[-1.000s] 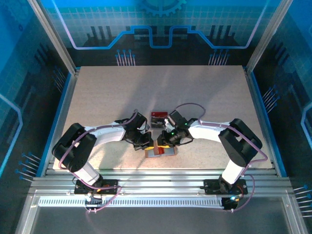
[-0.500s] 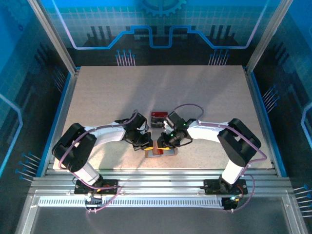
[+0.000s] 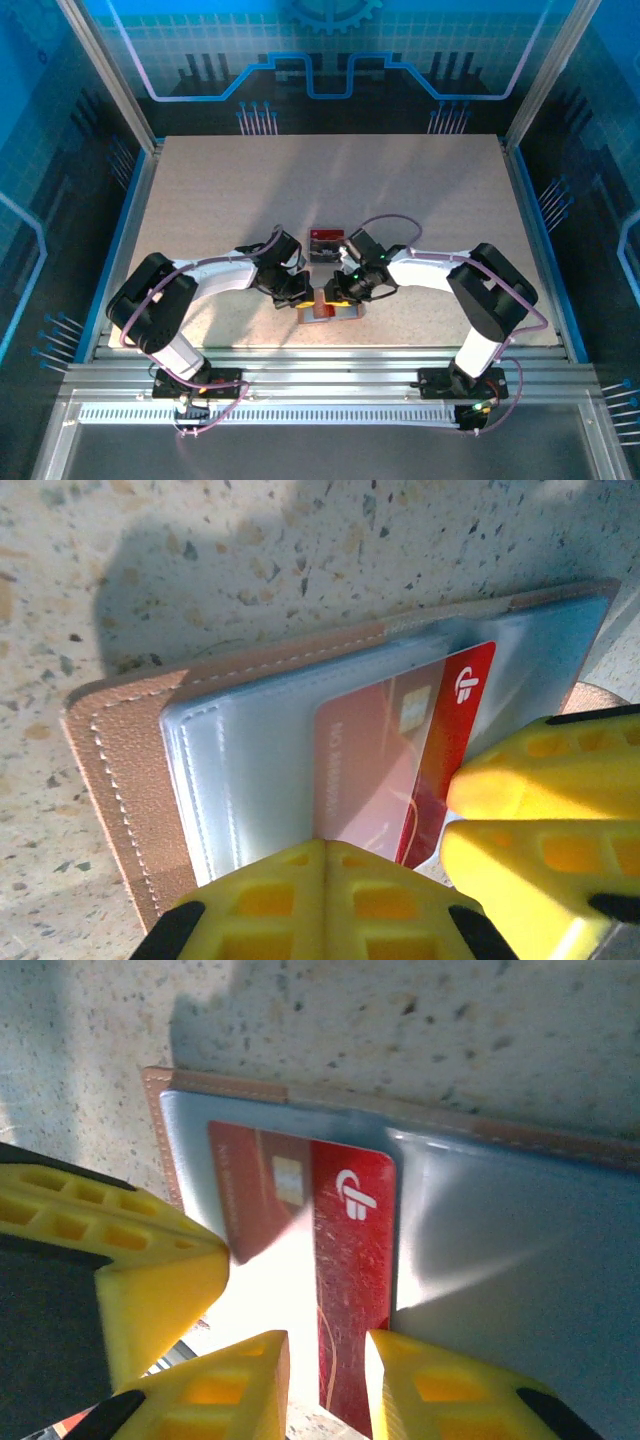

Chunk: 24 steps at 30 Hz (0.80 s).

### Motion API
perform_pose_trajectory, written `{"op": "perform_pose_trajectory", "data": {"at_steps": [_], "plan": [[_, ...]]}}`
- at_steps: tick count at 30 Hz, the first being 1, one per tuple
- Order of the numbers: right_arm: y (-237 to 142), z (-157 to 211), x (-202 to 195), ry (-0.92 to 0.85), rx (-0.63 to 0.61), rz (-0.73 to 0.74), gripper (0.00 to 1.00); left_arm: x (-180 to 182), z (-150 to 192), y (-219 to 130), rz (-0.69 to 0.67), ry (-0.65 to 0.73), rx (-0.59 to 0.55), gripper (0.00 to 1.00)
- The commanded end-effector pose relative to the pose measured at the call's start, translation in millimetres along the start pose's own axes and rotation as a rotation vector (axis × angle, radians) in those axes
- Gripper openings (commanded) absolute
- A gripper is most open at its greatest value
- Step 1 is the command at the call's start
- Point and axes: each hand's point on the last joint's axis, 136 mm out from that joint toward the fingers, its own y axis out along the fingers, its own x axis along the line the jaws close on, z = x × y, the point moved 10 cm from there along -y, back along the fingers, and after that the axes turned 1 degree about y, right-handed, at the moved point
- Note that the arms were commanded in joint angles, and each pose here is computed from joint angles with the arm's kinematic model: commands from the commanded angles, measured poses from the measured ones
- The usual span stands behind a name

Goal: Take the credit cards out of the card holder

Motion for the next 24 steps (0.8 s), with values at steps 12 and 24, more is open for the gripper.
{"op": "perform_pose_trajectory", "data": {"at_steps": [12, 24], "plan": [[0.1, 1.6, -6.7, 0.015, 0.009, -0.099, 0.27, 13.9, 5.4, 6.1, -0.045, -0.01, 0.037, 0.0], [5.1, 1.0, -7.1, 0.03, 0.018, -0.132, 0.27, -2.1, 2.8, -6.0, 0.013, 0.01, 0.012, 0.0]]}}
